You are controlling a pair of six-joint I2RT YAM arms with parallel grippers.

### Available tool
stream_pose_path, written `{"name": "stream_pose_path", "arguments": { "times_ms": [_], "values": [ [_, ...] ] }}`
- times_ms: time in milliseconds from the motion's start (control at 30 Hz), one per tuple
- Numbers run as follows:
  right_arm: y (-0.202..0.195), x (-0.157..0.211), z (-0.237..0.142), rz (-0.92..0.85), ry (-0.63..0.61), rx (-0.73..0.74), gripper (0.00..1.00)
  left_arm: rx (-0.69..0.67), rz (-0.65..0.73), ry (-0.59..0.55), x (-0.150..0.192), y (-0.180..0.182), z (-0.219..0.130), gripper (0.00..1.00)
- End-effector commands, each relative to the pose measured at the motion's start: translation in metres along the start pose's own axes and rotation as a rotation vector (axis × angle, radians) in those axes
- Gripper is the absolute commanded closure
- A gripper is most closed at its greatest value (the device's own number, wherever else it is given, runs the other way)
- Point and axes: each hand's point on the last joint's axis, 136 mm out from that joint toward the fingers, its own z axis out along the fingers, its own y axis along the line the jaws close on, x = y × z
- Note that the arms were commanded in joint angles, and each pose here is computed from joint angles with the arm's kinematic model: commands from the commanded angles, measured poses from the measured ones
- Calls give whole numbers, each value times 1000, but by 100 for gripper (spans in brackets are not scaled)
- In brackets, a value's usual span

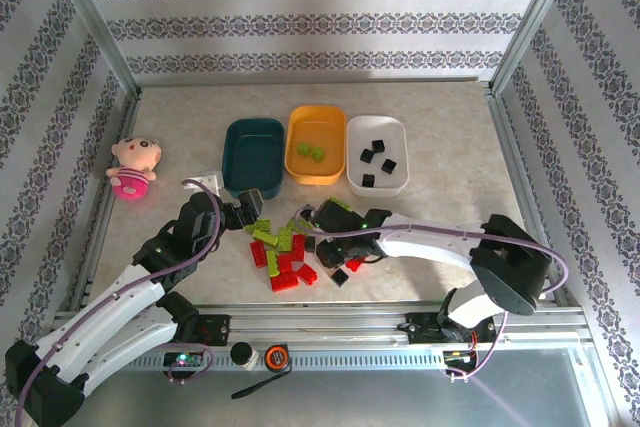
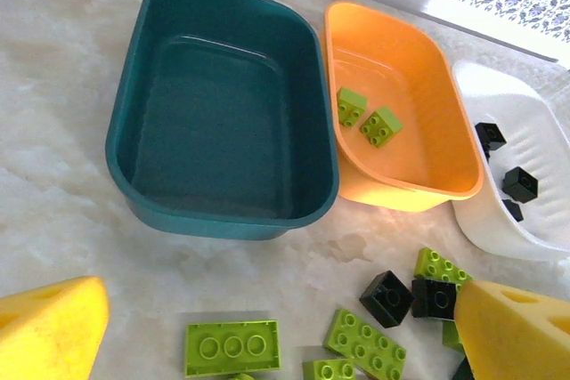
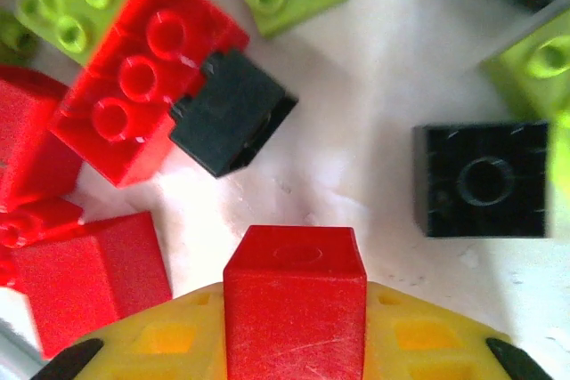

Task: Sort the legos into containers by color
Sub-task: Pick up the lego from the bottom-center of the table, then place the lego in the container.

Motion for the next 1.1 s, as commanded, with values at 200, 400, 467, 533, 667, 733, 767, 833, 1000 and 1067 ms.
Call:
{"name": "stream_pose_path", "arguments": {
  "times_ms": [200,400,467,533,667,733,767,833,1000,1067],
  "values": [
    [18,-160,-70,2,-372,-159,73,-76,-30,-12,8,22,-6,1],
    [32,-252,-39,14,-423,-221,72,-57,-43,-5,14,24,-11,1],
    [31,-273,-23,29,-424,-224,72,-50,-45,13,17,24,-11,1],
    [29,-293,-7,51,-422,-224,72,-44,-45,37,23,23,-11,1],
    [24,-316,16,72,-416,-198,68,-38,-47,71,31,24,-12,1],
    [21,-323,25,89,-411,-183,62,-33,-50,87,34,23,-11,1],
    [20,-325,29,97,-410,-179,57,-27,-50,96,36,22,-11,1],
    [17,-330,31,122,-414,-178,44,-17,-53,110,39,21,-11,1],
    [12,-339,13,156,-459,-180,32,2,-54,148,46,17,-11,0],
    [11,-337,2,156,-480,-180,31,13,-48,169,48,14,-11,0]
  ]
}}
